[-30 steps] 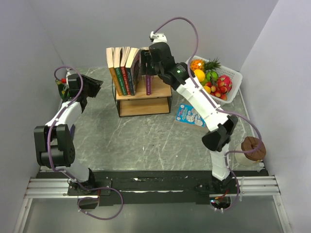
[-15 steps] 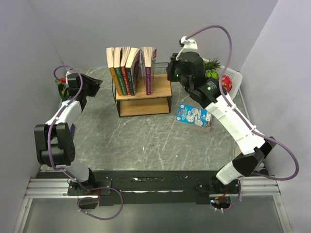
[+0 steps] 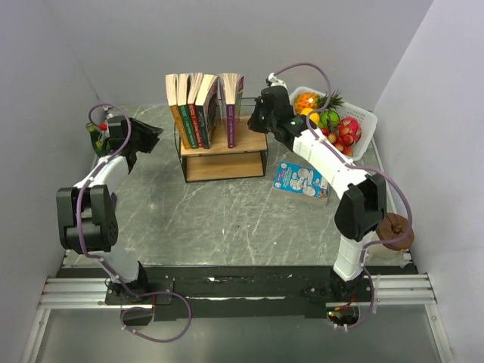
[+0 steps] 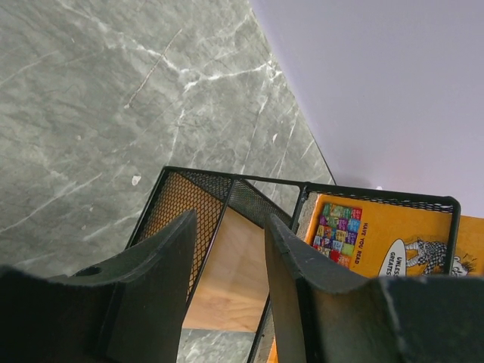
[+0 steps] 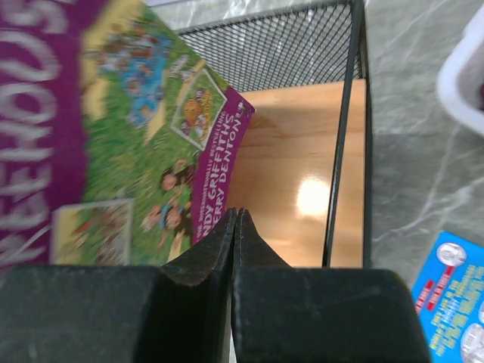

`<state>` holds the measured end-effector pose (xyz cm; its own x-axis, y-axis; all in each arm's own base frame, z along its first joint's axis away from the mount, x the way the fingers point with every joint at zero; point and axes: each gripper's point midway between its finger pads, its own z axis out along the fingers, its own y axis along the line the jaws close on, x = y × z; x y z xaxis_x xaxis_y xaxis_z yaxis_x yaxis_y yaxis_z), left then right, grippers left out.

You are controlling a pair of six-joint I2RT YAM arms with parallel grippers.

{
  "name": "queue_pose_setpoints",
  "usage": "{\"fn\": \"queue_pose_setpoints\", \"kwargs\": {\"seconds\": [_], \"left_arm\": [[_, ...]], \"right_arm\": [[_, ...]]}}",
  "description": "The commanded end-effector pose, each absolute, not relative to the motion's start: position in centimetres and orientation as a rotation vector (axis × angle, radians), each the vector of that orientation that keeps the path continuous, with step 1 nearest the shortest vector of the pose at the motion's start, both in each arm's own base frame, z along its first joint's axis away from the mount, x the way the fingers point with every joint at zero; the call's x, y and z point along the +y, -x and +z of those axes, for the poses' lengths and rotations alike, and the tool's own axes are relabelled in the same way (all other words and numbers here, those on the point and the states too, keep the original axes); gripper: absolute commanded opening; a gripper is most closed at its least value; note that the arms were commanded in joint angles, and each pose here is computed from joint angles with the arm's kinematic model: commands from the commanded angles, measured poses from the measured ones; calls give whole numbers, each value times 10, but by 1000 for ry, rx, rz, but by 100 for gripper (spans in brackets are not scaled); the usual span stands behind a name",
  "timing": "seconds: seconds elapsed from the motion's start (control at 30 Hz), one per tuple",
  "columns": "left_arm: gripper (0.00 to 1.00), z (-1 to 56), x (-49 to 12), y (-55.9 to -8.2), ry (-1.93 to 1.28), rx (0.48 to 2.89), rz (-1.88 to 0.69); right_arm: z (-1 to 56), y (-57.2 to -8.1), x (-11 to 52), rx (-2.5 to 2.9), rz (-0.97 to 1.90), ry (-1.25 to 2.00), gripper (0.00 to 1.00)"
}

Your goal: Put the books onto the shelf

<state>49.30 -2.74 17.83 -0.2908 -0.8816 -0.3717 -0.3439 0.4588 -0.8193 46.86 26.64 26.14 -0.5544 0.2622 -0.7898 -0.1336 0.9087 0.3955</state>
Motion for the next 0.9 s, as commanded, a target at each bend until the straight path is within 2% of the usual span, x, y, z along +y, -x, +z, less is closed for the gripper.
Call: {"fn": "queue_pose_setpoints", "kwargs": {"seconds": [0.0, 0.47, 0.87], "left_arm": [[46, 197, -36, -503, 968, 1805, -858], [46, 198, -74, -506, 893, 1846, -926], [45, 196, -78, -507, 884, 1851, -945]], "right_arm": [[293, -483, 284, 2003, 654, -111, 0], [272, -498, 317, 2061, 777, -59, 0], [253, -495, 348, 2106, 933, -11, 0]]}}
